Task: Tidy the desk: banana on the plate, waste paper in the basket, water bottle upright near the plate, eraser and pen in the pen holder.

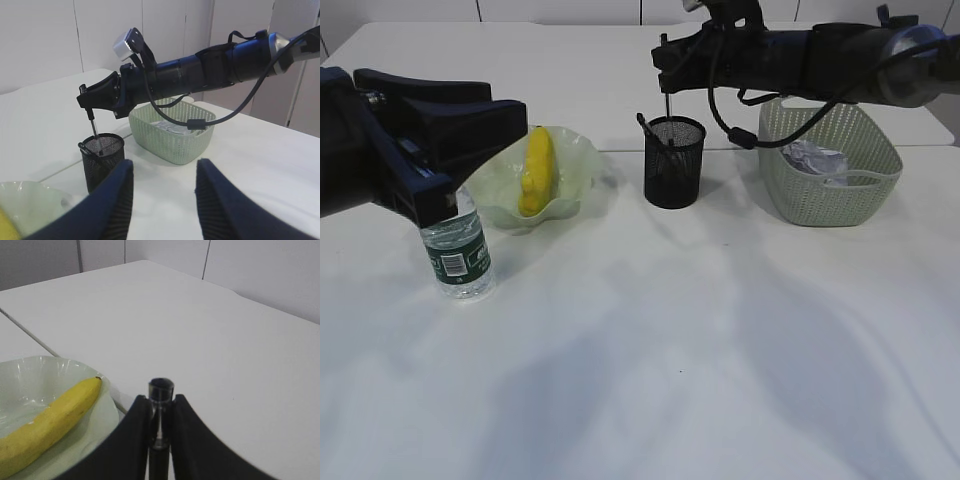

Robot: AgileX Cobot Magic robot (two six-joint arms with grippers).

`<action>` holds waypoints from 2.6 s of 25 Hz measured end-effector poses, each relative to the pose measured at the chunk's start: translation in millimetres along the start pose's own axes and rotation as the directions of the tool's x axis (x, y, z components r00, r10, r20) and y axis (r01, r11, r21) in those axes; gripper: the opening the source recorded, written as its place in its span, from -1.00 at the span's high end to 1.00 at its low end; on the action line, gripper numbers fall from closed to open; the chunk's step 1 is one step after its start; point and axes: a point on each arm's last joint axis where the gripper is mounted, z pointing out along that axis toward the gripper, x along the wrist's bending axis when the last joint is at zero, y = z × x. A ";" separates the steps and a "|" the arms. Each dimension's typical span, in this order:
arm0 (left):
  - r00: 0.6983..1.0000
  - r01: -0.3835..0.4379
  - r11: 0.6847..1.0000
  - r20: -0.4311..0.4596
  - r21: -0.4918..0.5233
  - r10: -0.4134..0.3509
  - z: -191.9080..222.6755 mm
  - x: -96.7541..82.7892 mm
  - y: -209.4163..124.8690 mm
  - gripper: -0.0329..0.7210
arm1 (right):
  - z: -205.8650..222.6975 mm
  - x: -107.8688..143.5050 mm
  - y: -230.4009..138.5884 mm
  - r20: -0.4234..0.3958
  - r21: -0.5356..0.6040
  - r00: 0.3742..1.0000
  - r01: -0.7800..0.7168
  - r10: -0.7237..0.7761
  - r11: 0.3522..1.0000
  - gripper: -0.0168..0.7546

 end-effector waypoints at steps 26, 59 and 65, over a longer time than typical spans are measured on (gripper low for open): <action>0.996 -0.002 0.999 -0.094 0.042 0.006 -18.5 2.8 10.3 0.12 | -20.1 5.4 44.0 -0.058 -0.032 0.993 -0.102 0.100 0.994 0.16; 0.919 0.130 0.990 -0.382 0.054 -0.099 -121.9 -2.0 42.4 0.12 | -218.1 84.4 125.8 -0.076 0.177 0.997 -0.001 0.014 0.984 0.13; 0.891 0.170 0.984 -0.435 0.053 -0.130 -152.4 -6.2 41.9 0.12 | -260.6 106.4 131.4 -0.079 0.148 0.996 -0.030 0.042 0.988 0.13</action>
